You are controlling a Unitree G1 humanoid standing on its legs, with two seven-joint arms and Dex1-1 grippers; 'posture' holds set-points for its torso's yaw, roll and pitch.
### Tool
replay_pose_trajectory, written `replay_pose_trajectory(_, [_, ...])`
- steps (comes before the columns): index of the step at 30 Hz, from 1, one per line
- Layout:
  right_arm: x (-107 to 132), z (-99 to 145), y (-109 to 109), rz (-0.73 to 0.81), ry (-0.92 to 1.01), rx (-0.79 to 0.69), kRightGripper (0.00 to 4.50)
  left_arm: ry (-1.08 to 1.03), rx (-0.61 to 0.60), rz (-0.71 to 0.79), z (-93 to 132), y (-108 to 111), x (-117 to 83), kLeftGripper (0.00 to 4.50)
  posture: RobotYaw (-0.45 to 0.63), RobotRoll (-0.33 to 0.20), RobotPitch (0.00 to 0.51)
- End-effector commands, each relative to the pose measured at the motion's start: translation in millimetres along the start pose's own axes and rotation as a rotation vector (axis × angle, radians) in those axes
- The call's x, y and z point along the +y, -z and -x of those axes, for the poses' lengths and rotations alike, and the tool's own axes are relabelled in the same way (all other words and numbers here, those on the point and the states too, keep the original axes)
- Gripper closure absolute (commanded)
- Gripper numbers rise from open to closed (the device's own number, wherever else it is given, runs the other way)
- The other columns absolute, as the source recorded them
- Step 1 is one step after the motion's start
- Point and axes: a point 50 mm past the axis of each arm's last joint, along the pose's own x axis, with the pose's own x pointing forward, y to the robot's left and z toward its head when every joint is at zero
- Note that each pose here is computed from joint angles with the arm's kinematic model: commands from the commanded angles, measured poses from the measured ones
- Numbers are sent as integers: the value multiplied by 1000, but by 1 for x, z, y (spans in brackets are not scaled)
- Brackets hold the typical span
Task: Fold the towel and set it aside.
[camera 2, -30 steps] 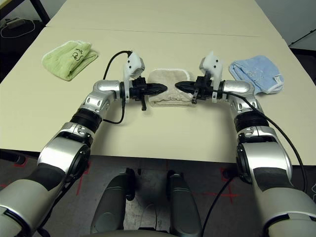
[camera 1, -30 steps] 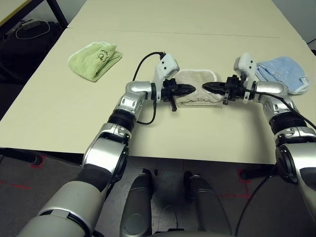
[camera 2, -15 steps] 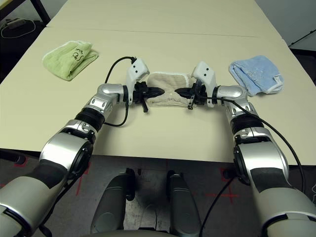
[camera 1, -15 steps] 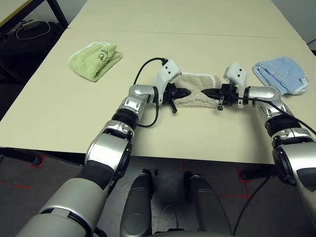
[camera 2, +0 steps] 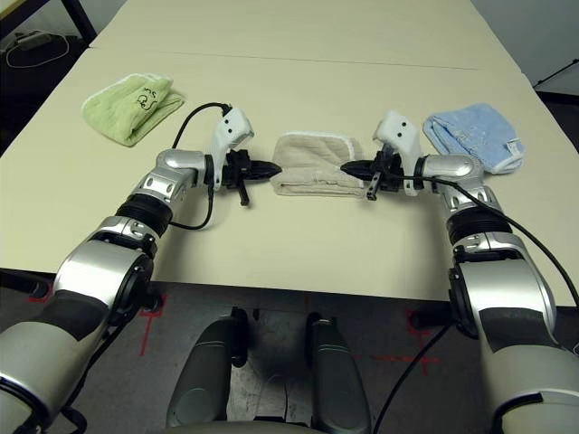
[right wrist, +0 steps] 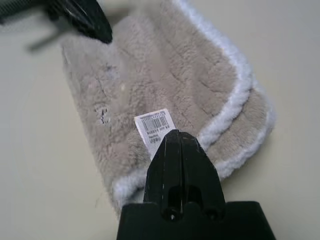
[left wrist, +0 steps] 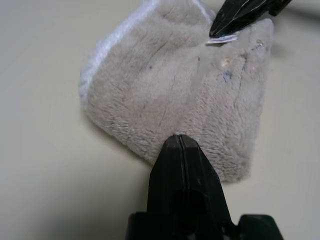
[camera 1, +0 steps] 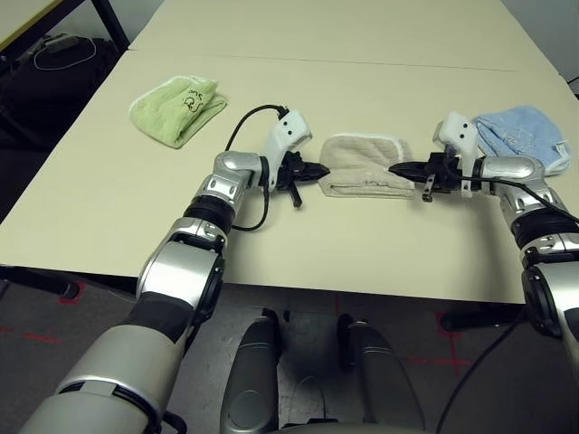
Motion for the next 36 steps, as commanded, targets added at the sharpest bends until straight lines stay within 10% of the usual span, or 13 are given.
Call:
replay_pose_trajectory(1, [-6, 10, -18, -22, 16, -148, 4500, 23, -72, -4, 8, -13, 4, 4451, 40, 0, 196])
replay_pose_trajectory(9, [-9, -9, -28, 29, 88, -119, 4500, -19, -165, -10, 9, -40, 13, 4451, 43, 0, 191])
replay_pose_trajectory(36, [0, -46, 12, 20, 245, 200, 4500, -162, 122, -42, -41, -8, -7, 4451, 25, 0, 203])
